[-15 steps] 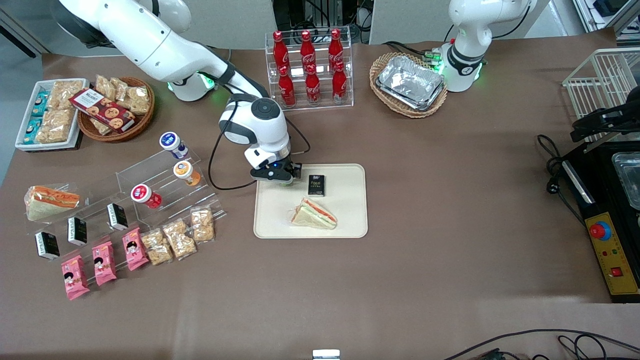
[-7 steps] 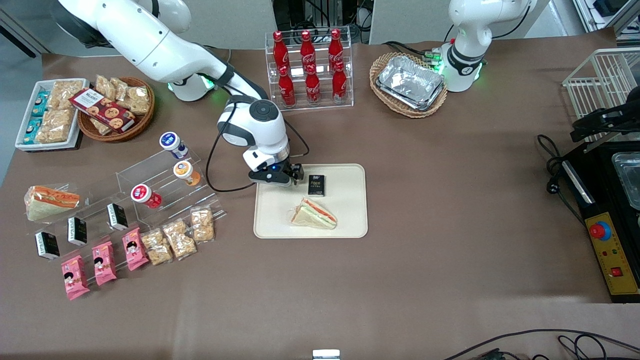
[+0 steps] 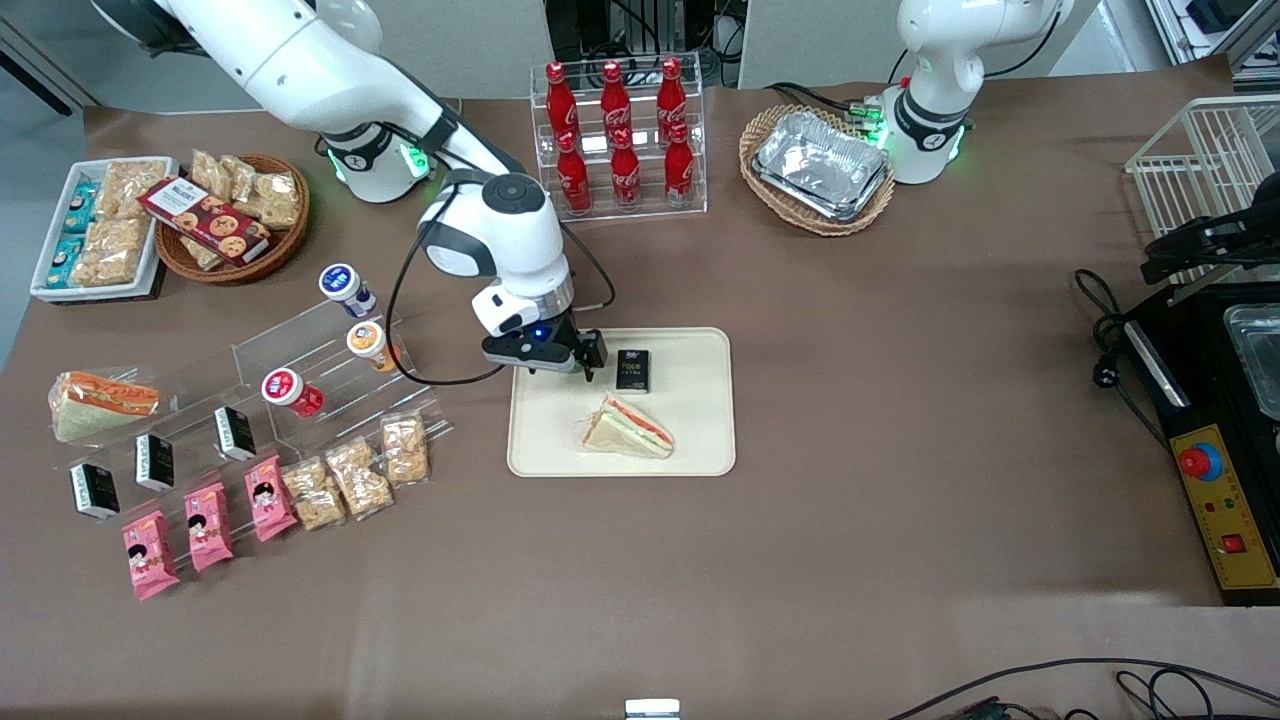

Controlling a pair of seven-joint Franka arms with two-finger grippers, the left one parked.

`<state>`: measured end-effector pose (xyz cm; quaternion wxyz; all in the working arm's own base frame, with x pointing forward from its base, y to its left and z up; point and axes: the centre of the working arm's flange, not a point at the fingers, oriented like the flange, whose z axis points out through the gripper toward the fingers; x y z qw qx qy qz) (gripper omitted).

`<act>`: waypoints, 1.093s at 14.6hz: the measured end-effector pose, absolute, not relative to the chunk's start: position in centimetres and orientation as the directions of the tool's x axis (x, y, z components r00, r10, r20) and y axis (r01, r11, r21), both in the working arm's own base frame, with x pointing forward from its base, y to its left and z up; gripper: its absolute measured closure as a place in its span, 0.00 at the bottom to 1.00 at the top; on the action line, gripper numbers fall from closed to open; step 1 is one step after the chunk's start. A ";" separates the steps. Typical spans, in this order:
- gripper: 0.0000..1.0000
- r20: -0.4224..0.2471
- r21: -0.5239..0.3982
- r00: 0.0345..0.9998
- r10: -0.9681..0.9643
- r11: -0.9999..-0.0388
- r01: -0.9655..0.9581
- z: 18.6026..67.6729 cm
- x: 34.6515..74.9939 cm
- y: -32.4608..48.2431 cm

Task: Place green gum on tray

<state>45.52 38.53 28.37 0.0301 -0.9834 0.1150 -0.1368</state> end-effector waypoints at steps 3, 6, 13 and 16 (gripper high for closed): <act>0.00 0.201 -0.065 0.953 -0.227 -0.974 -0.218 30.5 47.1 37.5; 0.00 0.110 -0.004 0.975 -0.194 -0.981 -0.195 35.6 50.2 36.1; 0.00 0.016 0.019 0.994 -0.112 -0.994 -0.112 51.4 55.6 24.9; 0.00 0.014 0.027 0.993 -0.115 -0.993 -0.116 56.6 55.7 19.2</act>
